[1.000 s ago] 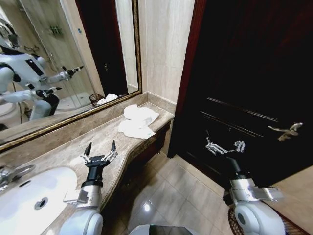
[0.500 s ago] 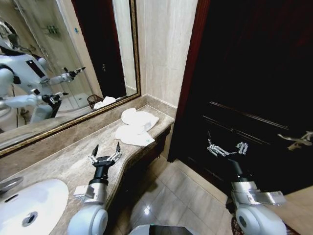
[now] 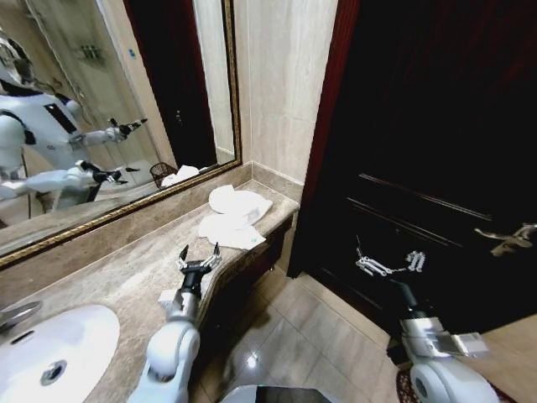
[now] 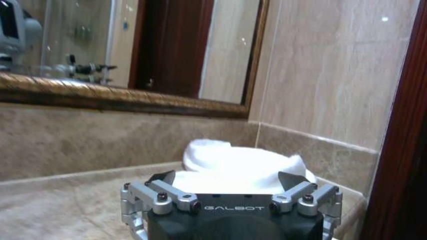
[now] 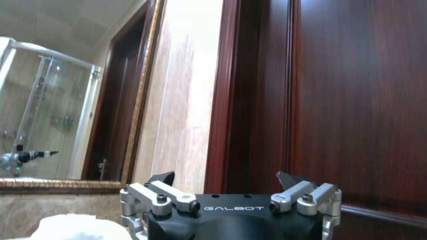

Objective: Discard the used towel into the hamper.

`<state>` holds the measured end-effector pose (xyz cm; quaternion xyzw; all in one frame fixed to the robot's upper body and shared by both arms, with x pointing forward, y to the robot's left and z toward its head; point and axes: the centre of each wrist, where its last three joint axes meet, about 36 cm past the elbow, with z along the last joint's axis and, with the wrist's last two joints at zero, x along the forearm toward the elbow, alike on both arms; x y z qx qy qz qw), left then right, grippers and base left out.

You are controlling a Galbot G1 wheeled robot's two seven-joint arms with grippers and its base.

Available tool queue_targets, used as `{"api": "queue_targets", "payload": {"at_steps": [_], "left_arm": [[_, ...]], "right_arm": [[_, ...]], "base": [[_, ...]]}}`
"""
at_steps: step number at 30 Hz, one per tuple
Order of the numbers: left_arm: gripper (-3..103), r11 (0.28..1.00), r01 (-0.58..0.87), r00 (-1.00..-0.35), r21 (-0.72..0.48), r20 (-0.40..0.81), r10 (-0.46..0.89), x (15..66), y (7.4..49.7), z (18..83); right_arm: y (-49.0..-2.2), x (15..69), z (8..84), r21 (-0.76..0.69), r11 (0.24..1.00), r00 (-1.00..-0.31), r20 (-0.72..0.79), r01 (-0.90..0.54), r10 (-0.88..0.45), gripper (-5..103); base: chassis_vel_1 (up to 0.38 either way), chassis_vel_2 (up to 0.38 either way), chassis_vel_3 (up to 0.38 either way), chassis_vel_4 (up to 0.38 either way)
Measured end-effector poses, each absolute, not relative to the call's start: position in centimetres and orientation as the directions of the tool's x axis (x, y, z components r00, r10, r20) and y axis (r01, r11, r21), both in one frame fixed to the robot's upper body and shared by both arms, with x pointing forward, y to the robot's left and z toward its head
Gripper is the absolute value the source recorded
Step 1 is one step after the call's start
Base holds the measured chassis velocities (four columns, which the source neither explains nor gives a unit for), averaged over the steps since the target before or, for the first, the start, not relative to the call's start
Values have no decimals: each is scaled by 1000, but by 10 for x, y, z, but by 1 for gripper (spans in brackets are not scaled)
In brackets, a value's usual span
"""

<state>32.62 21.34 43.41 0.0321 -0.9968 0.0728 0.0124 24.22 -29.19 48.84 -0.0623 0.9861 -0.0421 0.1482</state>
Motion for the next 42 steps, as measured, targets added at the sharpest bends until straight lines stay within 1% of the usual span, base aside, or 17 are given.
{"api": "queue_targets", "payload": {"at_steps": [2,9,10,12,13,28,35,36,37,42], "left_arm": [[100,986,-65,-997,-152,46,-58,338,205,431],[102,984,-70,-996,-165,63,-60,351,194,426],[100,983,-77,-995,-166,68,-67,357,189,424],[99,983,-83,-995,-162,72,-72,361,186,423],[99,983,-100,-993,-153,82,-88,372,183,421],[99,980,-135,-987,-145,102,-121,426,186,430],[99,978,-143,-981,-153,150,-120,461,180,436],[97,978,-144,-979,-153,165,-118,467,178,436],[99,977,-144,-977,-156,180,-115,471,177,435],[100,976,-150,-971,-156,210,-116,484,176,431]], "right_arm": [[-293,242,487,-103,989,-951,-281,-108,-133,100],[-294,242,485,-108,989,-953,-272,-106,-131,100],[-295,242,484,-111,988,-954,-269,-104,-131,100],[-296,242,484,-114,988,-955,-266,-103,-130,100],[-297,242,483,-117,988,-956,-263,-101,-128,100],[-298,237,484,-126,988,-959,-258,-88,-118,100],[-297,236,483,-126,989,-960,-257,-83,-113,100],[-298,236,483,-127,989,-960,-258,-81,-112,100],[-299,236,483,-129,989,-960,-258,-78,-110,100],[-300,236,483,-131,989,-961,-257,-74,-106,100]], "base": [[0,0,0,0],[0,0,0,0],[0,0,0,0],[0,0,0,0],[0,0,0,0],[0,0,0,0],[0,0,0,0],[0,0,0,0],[0,0,0,0],[0,0,0,0]]}}
